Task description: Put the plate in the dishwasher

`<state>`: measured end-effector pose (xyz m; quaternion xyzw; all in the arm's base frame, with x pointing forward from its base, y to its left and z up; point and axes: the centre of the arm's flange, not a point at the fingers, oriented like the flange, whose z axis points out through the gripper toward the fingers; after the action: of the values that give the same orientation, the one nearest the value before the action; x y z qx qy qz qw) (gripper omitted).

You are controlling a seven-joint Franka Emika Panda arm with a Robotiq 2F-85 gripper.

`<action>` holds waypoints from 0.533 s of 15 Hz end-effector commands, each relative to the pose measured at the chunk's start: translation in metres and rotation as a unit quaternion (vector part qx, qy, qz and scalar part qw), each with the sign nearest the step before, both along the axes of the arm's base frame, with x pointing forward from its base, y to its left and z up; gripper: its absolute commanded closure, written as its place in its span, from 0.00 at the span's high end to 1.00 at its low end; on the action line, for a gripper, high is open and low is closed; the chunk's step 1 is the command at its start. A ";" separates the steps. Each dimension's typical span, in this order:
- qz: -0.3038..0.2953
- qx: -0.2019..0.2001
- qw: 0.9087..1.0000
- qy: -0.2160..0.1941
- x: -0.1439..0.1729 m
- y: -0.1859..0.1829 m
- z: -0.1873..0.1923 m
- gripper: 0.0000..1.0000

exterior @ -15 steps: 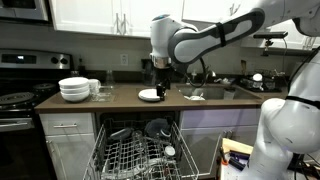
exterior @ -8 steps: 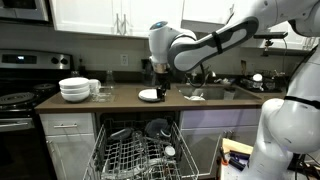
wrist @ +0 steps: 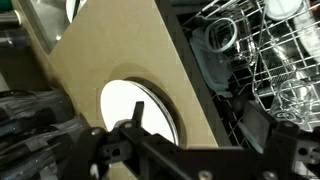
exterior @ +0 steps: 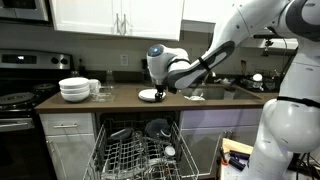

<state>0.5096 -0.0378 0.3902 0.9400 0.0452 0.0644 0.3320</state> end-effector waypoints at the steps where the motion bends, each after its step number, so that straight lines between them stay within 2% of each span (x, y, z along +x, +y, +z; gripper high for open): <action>1: 0.016 -0.033 0.999 -0.033 0.027 -0.023 -0.021 1.00; 3: 0.011 -0.047 0.998 -0.038 0.033 -0.033 -0.026 1.00; 4: -0.013 -0.048 0.998 -0.035 0.032 -0.034 -0.021 1.00; 5: 0.004 -0.036 0.999 -0.024 0.020 -0.030 -0.022 1.00; 8: -0.005 -0.036 0.999 -0.029 0.025 -0.034 -0.021 1.00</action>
<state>0.5351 -0.0722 0.3692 0.9253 0.0334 0.0886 0.3672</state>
